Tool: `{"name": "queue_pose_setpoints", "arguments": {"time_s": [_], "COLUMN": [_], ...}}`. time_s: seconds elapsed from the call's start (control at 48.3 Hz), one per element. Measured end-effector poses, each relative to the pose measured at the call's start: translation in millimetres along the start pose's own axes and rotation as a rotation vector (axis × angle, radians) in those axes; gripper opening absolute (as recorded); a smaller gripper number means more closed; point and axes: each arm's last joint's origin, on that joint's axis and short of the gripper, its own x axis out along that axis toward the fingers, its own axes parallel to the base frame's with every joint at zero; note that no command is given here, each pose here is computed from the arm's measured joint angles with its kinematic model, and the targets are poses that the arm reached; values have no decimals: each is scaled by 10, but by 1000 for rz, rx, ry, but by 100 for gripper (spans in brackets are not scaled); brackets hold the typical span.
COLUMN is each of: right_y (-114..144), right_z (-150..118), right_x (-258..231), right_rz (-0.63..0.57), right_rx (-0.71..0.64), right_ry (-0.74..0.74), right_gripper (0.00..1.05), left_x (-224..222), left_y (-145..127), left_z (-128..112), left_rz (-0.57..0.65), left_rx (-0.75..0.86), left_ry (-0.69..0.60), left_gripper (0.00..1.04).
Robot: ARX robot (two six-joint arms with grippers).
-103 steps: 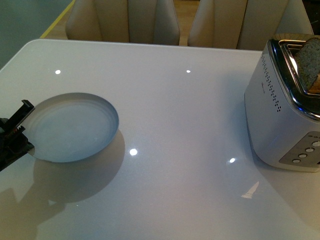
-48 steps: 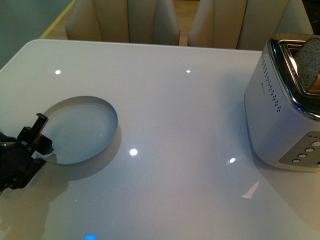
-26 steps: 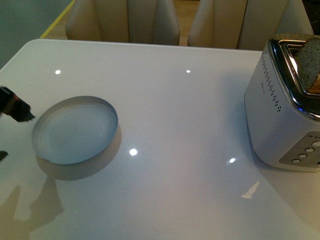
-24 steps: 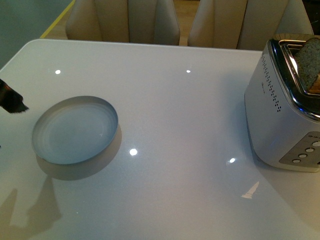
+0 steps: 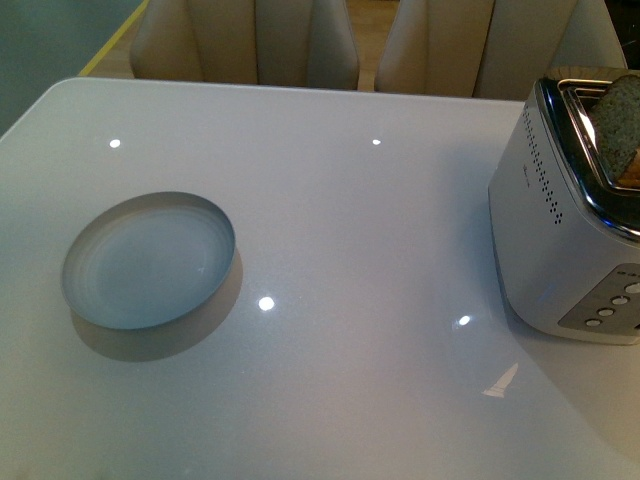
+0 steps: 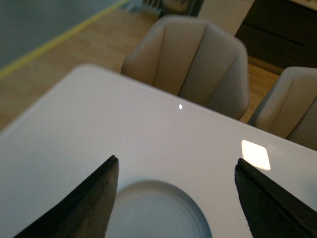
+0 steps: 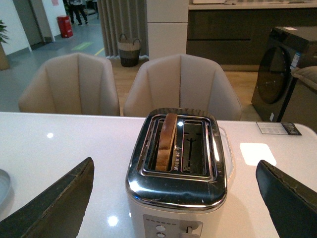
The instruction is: Left arm holds plate, right arm toasts bread
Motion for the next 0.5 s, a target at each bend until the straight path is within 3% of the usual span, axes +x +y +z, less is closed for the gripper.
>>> {"name": "queue_pose_setpoints", "arguments": {"time_s": [0.145,0.248,0.352,0.497], "right_y": [0,0,0,0], "right_z": [1,1,1,1], "right_x": [-1,-1,-1,-1], "right_rz": [2,1,1,1], "right_rx": [0,0,0,0], "right_ry": [-2,-2,-2,-2], "right_gripper": [96,96,96,96], "left_x": [-248,-388,-579,-767], "left_y": [-25,-18,-9,-5], "left_z": [135,101,48,30], "left_rz": [-17,-15,-13,-13], "left_rx": [140,177,193,200], "left_ry": [-152,-149,-135,-137], "left_gripper": [43,27,3,3]}}
